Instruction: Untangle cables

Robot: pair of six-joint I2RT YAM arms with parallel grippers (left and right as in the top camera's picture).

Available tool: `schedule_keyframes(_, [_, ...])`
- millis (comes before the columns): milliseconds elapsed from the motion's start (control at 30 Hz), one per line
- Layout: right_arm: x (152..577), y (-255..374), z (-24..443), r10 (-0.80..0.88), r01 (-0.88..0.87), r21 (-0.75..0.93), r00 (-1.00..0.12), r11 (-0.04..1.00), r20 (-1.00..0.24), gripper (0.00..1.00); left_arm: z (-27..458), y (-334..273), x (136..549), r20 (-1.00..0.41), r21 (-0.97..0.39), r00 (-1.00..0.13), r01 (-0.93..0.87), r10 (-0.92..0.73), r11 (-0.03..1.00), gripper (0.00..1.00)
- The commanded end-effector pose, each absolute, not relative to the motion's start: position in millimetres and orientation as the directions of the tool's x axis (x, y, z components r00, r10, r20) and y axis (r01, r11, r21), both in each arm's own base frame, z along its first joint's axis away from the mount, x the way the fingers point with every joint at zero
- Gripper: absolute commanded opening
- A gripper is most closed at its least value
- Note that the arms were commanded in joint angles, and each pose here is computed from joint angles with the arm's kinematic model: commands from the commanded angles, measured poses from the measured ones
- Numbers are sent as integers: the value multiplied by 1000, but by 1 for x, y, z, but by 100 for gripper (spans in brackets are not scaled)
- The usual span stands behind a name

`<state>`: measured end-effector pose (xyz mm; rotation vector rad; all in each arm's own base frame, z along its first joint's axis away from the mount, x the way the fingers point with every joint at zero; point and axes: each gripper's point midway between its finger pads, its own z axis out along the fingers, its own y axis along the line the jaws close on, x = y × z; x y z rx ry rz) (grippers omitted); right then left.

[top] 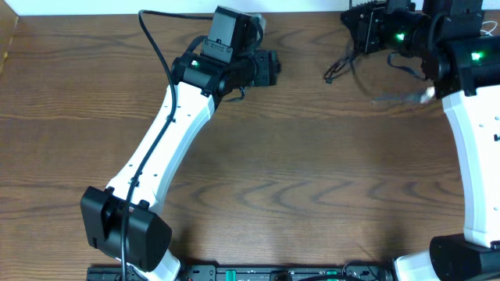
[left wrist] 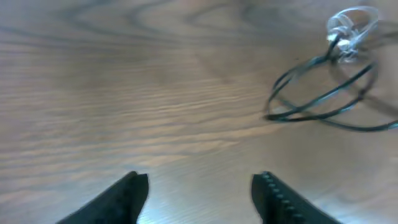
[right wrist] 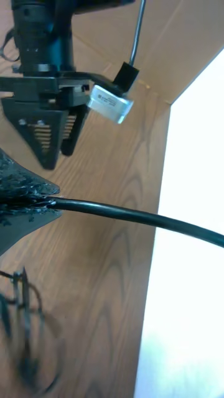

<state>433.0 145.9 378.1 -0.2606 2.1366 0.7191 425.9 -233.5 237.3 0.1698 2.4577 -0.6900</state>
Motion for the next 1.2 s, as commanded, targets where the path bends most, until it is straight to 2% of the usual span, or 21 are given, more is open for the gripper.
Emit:
schedule_keyframes(0, [438, 147, 364, 117, -350, 454, -673, 819, -731, 1, 250, -256, 419, -572, -518, -820, 381, 20, 766, 67])
schedule_keyframes(167, [442, 147, 355, 139, -319, 480, -699, 817, -701, 1, 264, -274, 411, -590, -578, -806, 465, 51, 670, 73])
schedule_keyframes(400, [444, 146, 357, 149, -316, 484, -694, 816, -704, 1, 254, -288, 399, -576, -601, -808, 522, 124, 605, 74])
schedule_keyframes(900, [439, 144, 361, 166, -339, 544, -714, 768, -680, 1, 221, -294, 400, -598, -549, -769, 599, 228, 583, 75])
schedule_keyframes(1100, [438, 143, 359, 165, -333, 546, -722, 769, -672, 1, 215, -320, 375, -642, -572, -687, 725, 341, 382, 75])
schedule_keyframes(1167, [437, 143, 359, 164, -332, 547, -724, 769, -670, 1, 208, -326, 371, -633, -586, -687, 726, 356, 359, 75])
